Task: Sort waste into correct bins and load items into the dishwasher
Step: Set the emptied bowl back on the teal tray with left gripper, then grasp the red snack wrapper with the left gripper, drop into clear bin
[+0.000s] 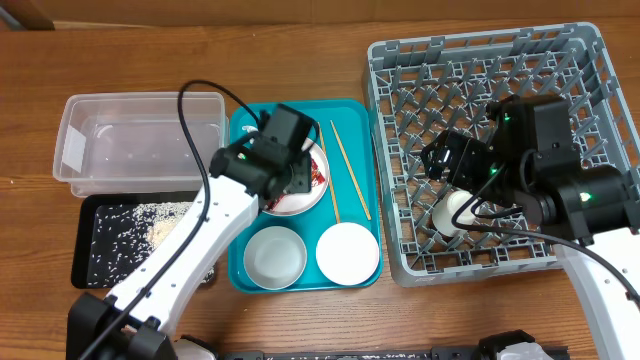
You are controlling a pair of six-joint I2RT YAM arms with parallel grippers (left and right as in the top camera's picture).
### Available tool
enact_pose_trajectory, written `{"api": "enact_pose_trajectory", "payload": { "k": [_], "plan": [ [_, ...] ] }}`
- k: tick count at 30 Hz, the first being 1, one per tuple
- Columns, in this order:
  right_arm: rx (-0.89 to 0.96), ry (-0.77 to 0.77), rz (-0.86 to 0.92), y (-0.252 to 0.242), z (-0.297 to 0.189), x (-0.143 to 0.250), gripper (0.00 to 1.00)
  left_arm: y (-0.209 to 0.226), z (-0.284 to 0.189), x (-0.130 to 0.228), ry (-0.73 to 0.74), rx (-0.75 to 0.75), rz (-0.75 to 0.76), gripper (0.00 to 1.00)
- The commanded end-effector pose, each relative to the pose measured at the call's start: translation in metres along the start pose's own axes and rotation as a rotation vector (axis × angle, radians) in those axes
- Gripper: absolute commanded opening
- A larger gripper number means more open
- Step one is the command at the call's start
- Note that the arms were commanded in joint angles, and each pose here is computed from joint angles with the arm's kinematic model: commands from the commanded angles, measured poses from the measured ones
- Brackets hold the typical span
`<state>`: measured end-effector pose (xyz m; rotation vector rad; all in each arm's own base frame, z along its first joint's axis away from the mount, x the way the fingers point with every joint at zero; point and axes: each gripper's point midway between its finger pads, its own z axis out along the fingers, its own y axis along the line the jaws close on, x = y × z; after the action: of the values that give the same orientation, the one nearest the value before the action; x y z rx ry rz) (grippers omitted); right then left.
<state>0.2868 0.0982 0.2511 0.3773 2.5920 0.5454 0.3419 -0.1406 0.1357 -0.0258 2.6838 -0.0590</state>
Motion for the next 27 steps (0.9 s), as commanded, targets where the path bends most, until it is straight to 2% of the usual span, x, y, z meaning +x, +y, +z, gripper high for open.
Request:
{"api": "enact_pose_trajectory", "payload": {
  "k": [1,5,12,13,14,15,18,22,27],
  "plan": [
    [-0.001,0.003,-0.008,0.004,0.004,-0.004,0.98,0.003,0.030,-0.004,0.021,-0.019,0.179,0.63],
    [0.016,0.029,-0.002,0.001,0.013,-0.004,0.98,-0.014,0.059,0.003,0.064,0.059,0.346,0.68],
    [0.050,0.084,0.011,-0.005,0.025,0.002,0.98,-0.013,0.099,0.020,0.146,0.048,0.439,0.67],
    [0.053,0.088,0.012,-0.006,0.026,0.003,0.98,-0.013,0.101,0.022,0.154,0.046,0.440,0.63],
    [0.055,0.091,0.013,-0.006,0.026,0.003,0.98,-0.012,0.101,0.023,0.161,0.047,0.440,0.53],
    [0.055,0.091,0.013,-0.006,0.026,0.003,0.98,-0.013,0.101,0.025,0.167,0.055,0.440,0.38],
    [0.054,0.089,0.012,-0.006,0.026,0.002,0.98,-0.025,0.090,0.027,0.186,0.126,0.433,0.04],
    [0.052,0.085,0.012,-0.005,0.026,0.002,0.98,-0.038,0.062,0.018,0.191,0.201,0.421,0.04],
    [0.053,0.089,0.012,-0.006,0.026,0.002,0.98,-0.017,0.011,-0.018,0.146,0.129,0.312,0.04]
  ]
}}
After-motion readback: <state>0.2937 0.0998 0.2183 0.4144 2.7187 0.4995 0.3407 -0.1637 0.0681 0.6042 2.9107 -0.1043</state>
